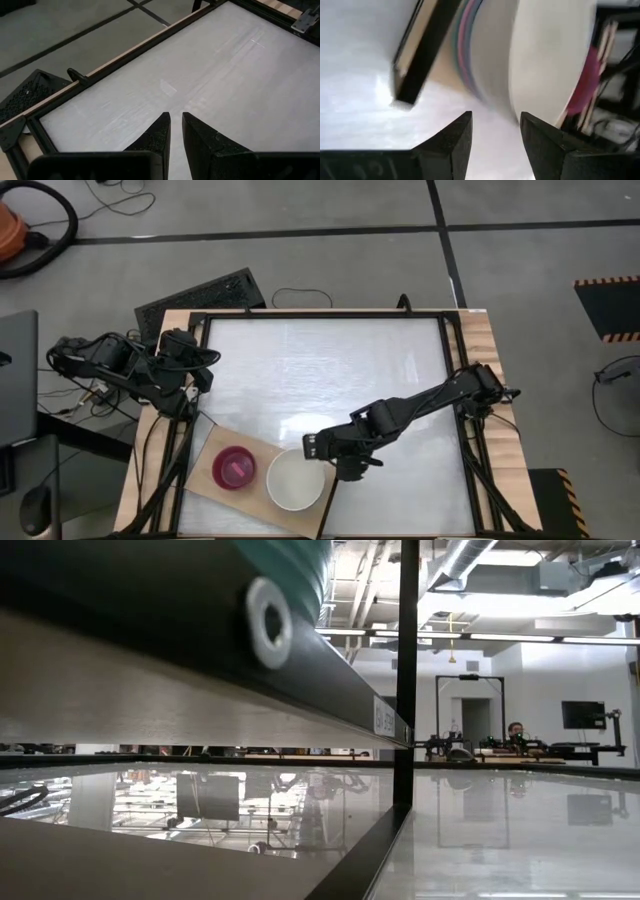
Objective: Place and stack bowls onto a shelf
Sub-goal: Stack the white bowl on top of the blue bowl on the shelf
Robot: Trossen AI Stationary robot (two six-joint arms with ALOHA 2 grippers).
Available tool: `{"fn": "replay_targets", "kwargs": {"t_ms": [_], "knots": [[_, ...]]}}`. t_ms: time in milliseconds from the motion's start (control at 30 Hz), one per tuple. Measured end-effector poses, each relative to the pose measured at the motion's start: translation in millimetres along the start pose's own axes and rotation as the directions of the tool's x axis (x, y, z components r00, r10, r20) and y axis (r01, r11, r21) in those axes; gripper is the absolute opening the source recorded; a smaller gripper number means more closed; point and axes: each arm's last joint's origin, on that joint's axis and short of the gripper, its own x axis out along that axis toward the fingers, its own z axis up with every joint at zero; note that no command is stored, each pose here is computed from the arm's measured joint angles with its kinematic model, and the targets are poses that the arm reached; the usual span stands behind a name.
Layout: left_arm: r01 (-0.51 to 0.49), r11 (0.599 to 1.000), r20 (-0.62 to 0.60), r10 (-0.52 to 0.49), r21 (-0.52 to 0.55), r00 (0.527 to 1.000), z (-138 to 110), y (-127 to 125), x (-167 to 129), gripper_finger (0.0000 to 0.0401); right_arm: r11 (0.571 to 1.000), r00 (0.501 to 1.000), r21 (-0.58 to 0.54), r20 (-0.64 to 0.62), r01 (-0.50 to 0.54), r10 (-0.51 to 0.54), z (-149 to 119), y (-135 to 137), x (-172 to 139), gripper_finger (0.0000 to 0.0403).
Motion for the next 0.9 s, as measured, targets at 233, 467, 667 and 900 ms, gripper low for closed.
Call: {"fn": "replay_targets", "kwargs": {"t_ms": [233,467,667,900], "knots": [[0.0,1.0,0.0,0.0,-0.011,1.0,0,0,0,0.0034,0.974,0.987,0.228,-0.16,0.006,0.032,3,9,-23,0.0171],[-0.013,1.0,0.015,0.014,-0.016,1.0,0,0,0,0.0034,0.791,0.988,0.594,-0.056,0.147,-0.142,22,-1,-54,0.003],[-0.047,0.999,0.055,0.048,-0.019,0.997,2,1,0,0.0034,0.646,0.979,0.753,0.011,0.127,-0.205,26,-10,-38,0.0021],[-0.051,0.999,0.059,0.052,-0.019,0.997,2,1,0,0.0034,0.635,0.995,0.771,0.017,0.048,-0.096,32,-2,-6,0.0018]]}}
